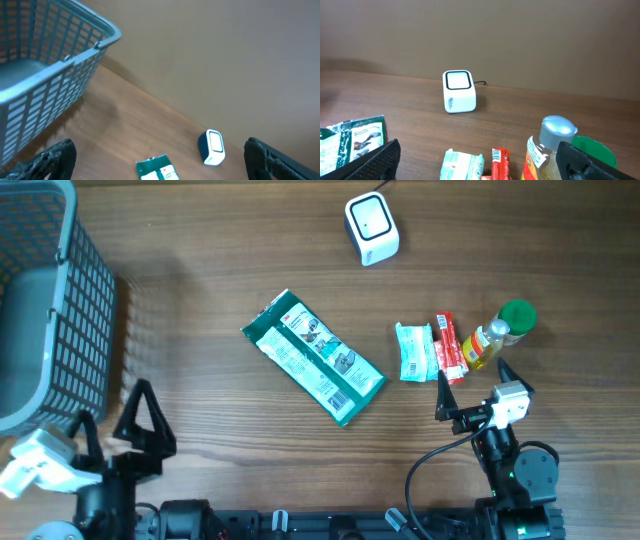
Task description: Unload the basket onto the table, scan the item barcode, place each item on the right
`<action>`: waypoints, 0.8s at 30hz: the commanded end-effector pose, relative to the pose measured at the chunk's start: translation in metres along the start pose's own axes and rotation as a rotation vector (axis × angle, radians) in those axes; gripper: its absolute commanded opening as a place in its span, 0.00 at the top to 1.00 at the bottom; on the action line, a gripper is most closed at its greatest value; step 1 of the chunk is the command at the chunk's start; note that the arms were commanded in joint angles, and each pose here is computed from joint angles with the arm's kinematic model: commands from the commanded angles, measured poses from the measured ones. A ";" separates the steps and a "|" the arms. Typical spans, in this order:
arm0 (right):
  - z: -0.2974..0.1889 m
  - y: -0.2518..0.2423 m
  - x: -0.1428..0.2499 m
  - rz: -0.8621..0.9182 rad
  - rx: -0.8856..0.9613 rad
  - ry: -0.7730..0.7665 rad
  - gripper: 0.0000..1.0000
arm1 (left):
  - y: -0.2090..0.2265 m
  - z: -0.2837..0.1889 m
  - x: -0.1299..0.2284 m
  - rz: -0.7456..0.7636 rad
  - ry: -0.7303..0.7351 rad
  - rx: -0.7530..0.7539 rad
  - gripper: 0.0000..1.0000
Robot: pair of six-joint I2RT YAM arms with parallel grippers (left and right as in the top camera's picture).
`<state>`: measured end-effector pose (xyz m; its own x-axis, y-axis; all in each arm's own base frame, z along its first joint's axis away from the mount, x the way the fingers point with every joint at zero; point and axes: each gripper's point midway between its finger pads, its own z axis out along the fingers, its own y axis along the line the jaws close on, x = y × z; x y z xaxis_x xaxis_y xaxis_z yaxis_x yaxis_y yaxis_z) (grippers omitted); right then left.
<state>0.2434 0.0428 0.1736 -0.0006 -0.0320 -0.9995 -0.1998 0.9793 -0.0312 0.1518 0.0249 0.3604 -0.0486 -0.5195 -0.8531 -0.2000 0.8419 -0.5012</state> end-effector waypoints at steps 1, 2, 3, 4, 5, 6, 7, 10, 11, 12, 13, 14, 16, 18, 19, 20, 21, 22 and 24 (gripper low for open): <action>-0.001 0.001 -0.003 -0.015 -0.009 -0.014 0.00 | 0.014 0.001 0.019 0.005 -0.007 -0.012 0.00; -0.001 0.001 -0.003 -0.016 -0.009 -0.015 0.00 | 0.016 0.002 0.023 0.003 -0.017 -0.003 0.00; -0.001 0.001 -0.003 -0.015 -0.009 -0.014 0.00 | 0.017 0.003 0.025 -0.002 -0.036 0.010 0.00; -0.001 0.001 -0.003 -0.016 -0.009 -0.015 0.00 | 0.016 0.004 0.024 -0.009 -0.060 0.025 0.00; -0.001 0.001 -0.003 -0.015 -0.009 -0.014 0.00 | 0.015 0.005 0.023 -0.014 -0.087 0.047 0.00; -0.001 0.001 -0.003 -0.015 -0.009 -0.014 0.00 | 0.012 0.007 0.022 -0.018 -0.115 0.075 0.00; -0.001 0.001 -0.003 -0.015 -0.009 -0.014 0.00 | 0.009 0.007 0.020 -0.023 -0.142 0.098 0.00; -0.001 0.001 -0.003 -0.015 -0.009 -0.014 0.00 | 0.001 0.009 0.011 -0.036 -0.239 0.176 0.00; -0.001 0.001 -0.003 -0.016 -0.009 -0.014 0.00 | -0.004 0.010 0.007 -0.041 -0.282 0.216 0.00; -0.001 0.001 -0.003 -0.015 -0.009 -0.014 0.00 | -0.008 0.011 0.004 -0.044 -0.307 0.239 0.00; -0.001 0.001 -0.003 -0.015 -0.009 -0.014 0.00 | -0.013 0.013 0.001 -0.046 -0.336 0.273 0.00; -0.001 0.001 -0.003 -0.015 -0.009 -0.014 0.00 | -0.019 0.014 -0.002 -0.046 -0.367 0.312 0.00; -0.001 0.001 -0.003 -0.015 -0.009 -0.014 0.00 | -0.027 0.015 -0.007 -0.047 -0.421 0.372 0.00; -0.001 0.001 -0.003 -0.016 -0.009 -0.014 0.00 | -0.033 0.015 -0.010 -0.049 -0.490 0.434 0.00; -0.001 0.001 -0.003 -0.015 -0.009 -0.014 0.01 | -0.033 0.017 -0.009 -0.050 -0.516 0.454 0.00; -0.001 0.001 -0.003 -0.015 -0.009 -0.014 0.00 | -0.033 0.019 -0.007 -0.051 -0.537 0.471 0.00; -0.001 0.001 -0.003 -0.015 -0.009 -0.013 0.00 | -0.032 0.021 -0.004 -0.051 -0.545 0.480 0.00; -0.001 0.001 -0.003 -0.015 -0.009 -0.014 0.00 | -0.031 0.026 0.002 -0.047 -0.543 0.489 0.00; -0.001 0.001 -0.003 -0.015 -0.009 -0.014 0.00 | -0.024 0.038 0.018 -0.044 -0.515 0.478 0.00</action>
<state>0.2434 0.0428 0.1736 -0.0006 -0.0320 -0.9995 -0.1998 0.9793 -0.0312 0.1794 0.0068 0.3788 0.4893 -0.5185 -0.7013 0.2609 0.8543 -0.4495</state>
